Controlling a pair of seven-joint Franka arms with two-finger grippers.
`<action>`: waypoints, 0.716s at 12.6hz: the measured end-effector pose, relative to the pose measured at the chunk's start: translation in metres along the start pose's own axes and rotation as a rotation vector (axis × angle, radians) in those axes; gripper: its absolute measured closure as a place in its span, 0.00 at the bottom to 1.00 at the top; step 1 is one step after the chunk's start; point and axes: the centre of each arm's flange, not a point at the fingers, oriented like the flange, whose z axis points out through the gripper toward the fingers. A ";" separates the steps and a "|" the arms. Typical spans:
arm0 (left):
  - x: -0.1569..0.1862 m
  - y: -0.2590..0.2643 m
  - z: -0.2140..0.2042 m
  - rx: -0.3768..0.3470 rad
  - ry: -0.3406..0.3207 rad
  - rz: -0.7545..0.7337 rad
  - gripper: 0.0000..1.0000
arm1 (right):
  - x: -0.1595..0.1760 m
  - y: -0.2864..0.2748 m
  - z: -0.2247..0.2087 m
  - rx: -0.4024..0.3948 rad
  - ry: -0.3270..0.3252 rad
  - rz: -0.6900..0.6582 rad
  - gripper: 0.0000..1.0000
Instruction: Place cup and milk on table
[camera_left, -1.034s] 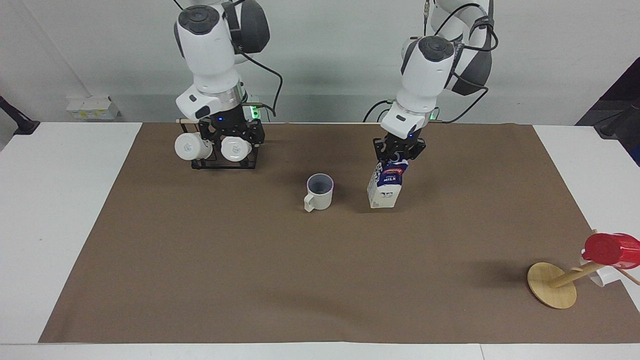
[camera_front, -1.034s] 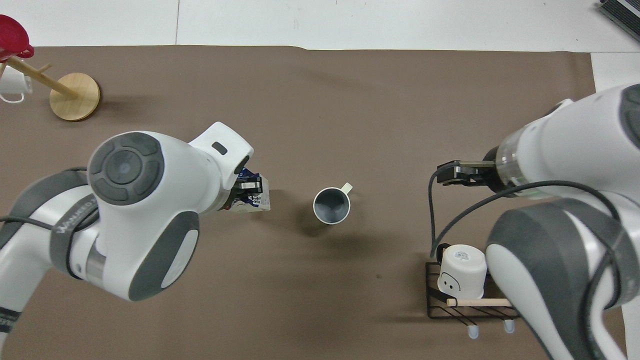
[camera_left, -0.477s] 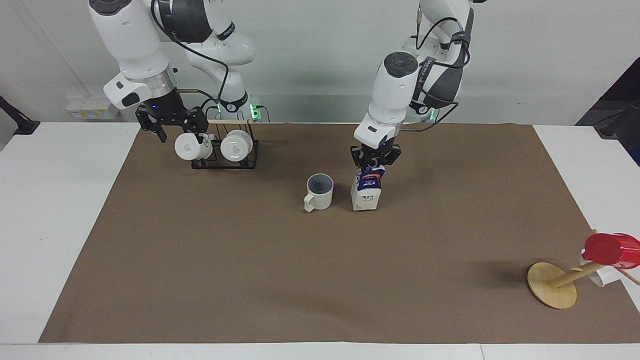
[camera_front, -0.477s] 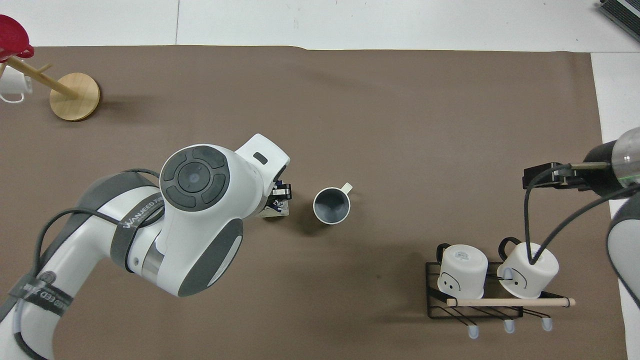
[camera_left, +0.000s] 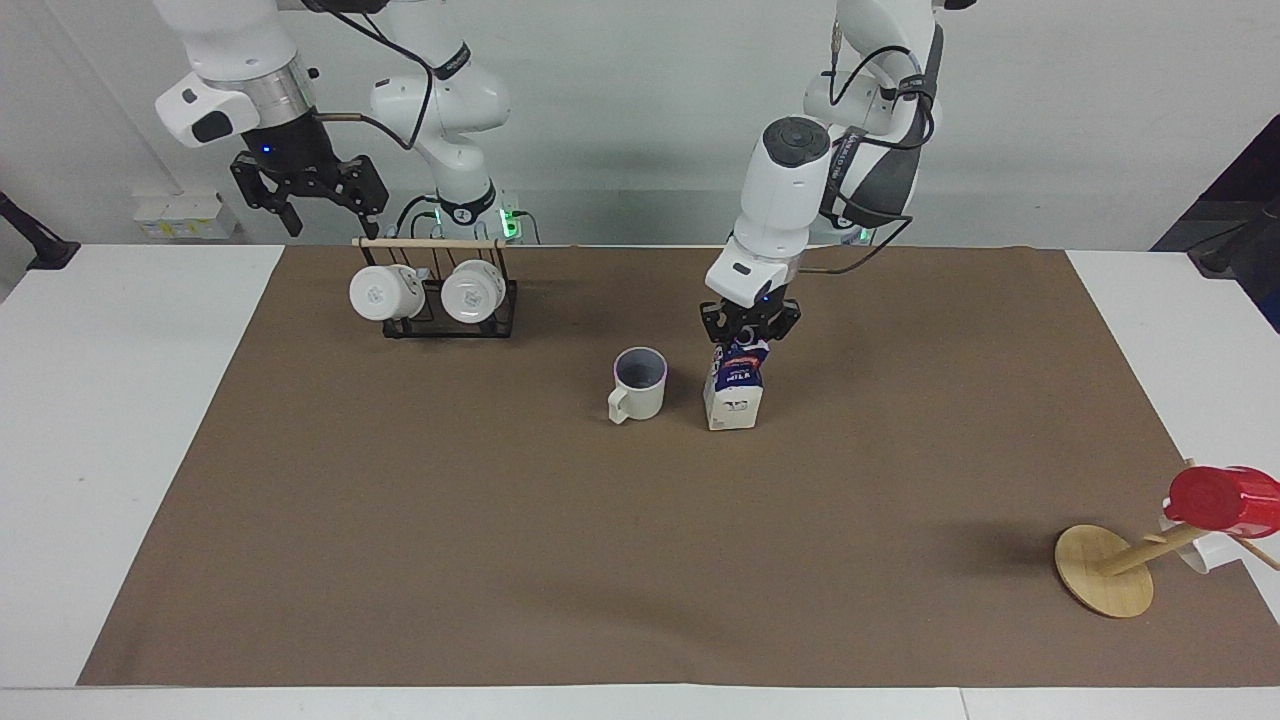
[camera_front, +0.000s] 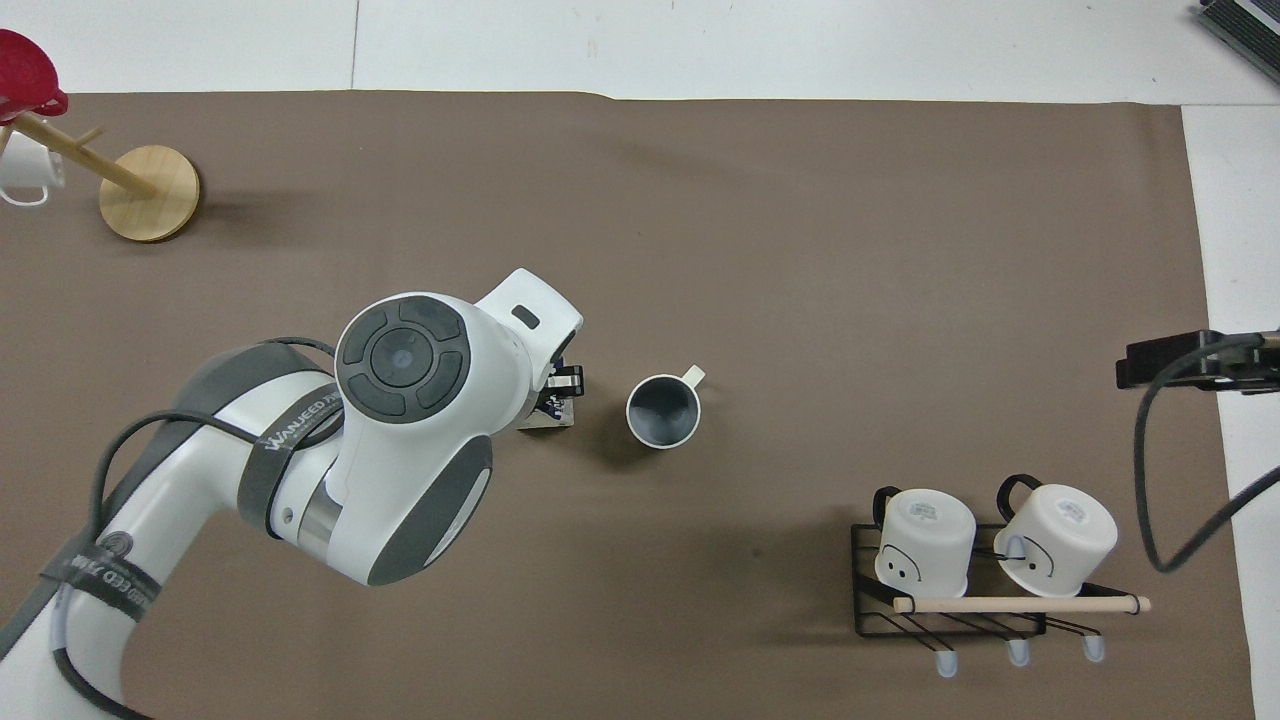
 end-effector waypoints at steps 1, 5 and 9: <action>0.000 0.000 0.001 0.000 0.000 0.000 0.62 | 0.000 0.000 -0.004 0.000 0.007 0.000 0.00; 0.000 0.000 0.001 0.000 0.001 0.000 0.42 | -0.004 0.005 -0.016 0.003 0.019 0.007 0.00; 0.004 -0.006 -0.040 -0.003 0.013 -0.012 0.00 | -0.008 0.012 -0.020 0.006 0.013 0.019 0.00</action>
